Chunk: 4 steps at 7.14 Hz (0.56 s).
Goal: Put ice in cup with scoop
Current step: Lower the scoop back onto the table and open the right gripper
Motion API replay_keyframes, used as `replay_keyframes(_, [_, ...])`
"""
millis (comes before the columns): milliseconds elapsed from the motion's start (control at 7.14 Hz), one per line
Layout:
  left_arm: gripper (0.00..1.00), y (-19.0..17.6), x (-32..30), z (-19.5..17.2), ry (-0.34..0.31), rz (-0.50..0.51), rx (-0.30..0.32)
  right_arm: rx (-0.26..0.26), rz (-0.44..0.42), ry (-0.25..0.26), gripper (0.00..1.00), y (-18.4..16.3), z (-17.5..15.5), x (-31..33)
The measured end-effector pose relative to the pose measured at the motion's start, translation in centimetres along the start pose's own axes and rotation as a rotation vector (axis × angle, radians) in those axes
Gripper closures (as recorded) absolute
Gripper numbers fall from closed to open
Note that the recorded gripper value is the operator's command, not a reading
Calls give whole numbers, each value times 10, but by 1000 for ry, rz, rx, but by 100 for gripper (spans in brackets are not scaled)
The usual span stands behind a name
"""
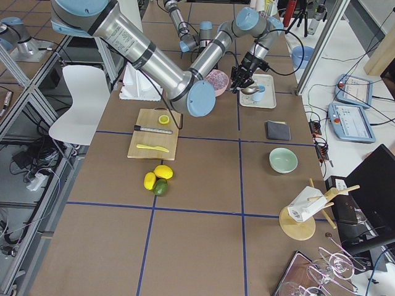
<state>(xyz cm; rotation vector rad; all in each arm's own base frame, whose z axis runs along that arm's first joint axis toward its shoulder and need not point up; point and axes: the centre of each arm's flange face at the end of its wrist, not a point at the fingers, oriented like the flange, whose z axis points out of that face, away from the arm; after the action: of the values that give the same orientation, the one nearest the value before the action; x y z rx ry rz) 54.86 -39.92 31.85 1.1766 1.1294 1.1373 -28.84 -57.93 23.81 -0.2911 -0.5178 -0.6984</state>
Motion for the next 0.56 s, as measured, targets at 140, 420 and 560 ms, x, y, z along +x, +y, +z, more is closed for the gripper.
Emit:
replay_keyframes(140, [0,0,0,0,1,-1,0,45,78,-29,100,48,34,11])
replay_keyframes(420, [0,0,-1,-1,0,-1,1,60,214,-103,100,107,91,25])
replay_keyframes(560, [0,0,0,-1,1,0,1,74,248,-127,100,118,123,34])
